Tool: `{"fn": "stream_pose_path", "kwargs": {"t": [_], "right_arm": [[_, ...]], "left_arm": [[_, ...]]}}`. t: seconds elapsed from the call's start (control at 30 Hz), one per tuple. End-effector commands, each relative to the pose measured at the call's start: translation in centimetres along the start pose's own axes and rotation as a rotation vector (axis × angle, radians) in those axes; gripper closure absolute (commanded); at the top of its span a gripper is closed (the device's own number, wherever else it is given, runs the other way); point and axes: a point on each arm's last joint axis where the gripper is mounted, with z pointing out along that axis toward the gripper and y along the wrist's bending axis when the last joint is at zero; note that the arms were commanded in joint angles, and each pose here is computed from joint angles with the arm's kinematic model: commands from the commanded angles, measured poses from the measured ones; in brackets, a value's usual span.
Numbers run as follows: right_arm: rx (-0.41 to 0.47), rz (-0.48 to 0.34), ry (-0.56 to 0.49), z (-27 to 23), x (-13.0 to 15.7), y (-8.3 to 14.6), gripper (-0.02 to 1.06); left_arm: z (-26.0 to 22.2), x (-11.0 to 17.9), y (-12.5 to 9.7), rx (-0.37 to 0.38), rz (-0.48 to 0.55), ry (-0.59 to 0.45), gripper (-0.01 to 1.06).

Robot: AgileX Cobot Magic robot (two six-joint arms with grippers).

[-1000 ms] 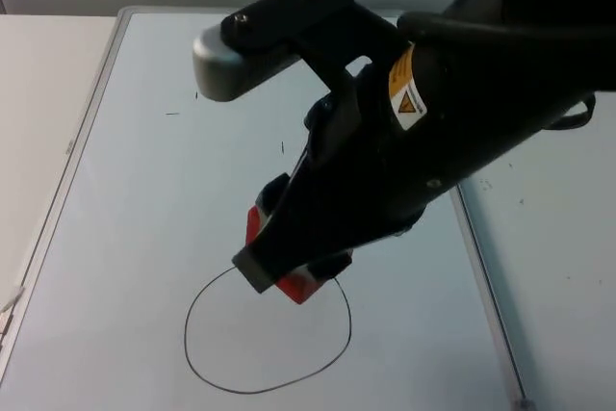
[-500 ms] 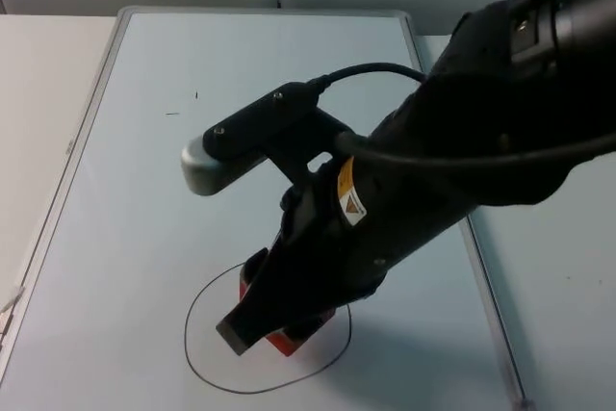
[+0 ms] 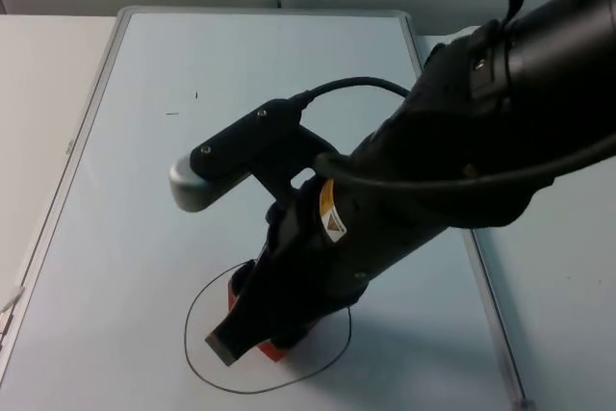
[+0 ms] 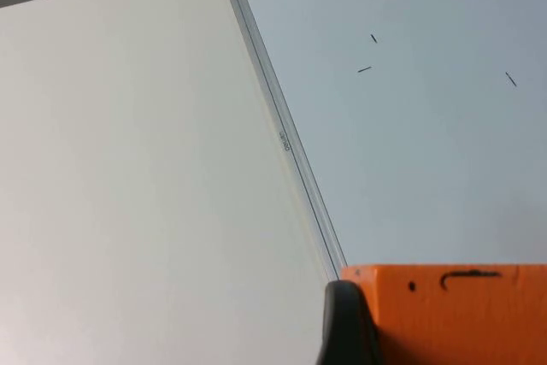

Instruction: Pick up one cube with the left hand and another cube with the right hand. First place the cube in the right hand at the target position, then stack the cube in the left hand on top.

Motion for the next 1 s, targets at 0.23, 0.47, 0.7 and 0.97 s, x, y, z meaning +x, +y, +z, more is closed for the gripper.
{"fn": "stream_pose_path", "kwargs": {"t": [0.23, 0.47, 0.7, 0.97], "right_arm": [[-0.006, -0.006, -0.007, 0.93, 0.00, 0.23, 1.05], [0.000, -0.024, 0.003, 1.09, 0.13, 0.18, 1.05], [0.005, -0.033, 0.012, 1.09, 0.22, 0.14, 1.05], [0.005, -0.033, 0.012, 1.09, 0.21, 0.14, 0.92]], "left_arm": [[-0.12, -0.11, -0.15, 0.013, -0.004, -0.022, 0.87], [-0.12, -0.11, -0.15, 0.013, -0.004, -0.022, 0.87], [-0.12, -0.11, -0.16, 0.015, -0.007, -0.022, 0.87], [-0.12, -0.11, -0.16, 0.015, -0.007, -0.022, 0.87]]}}
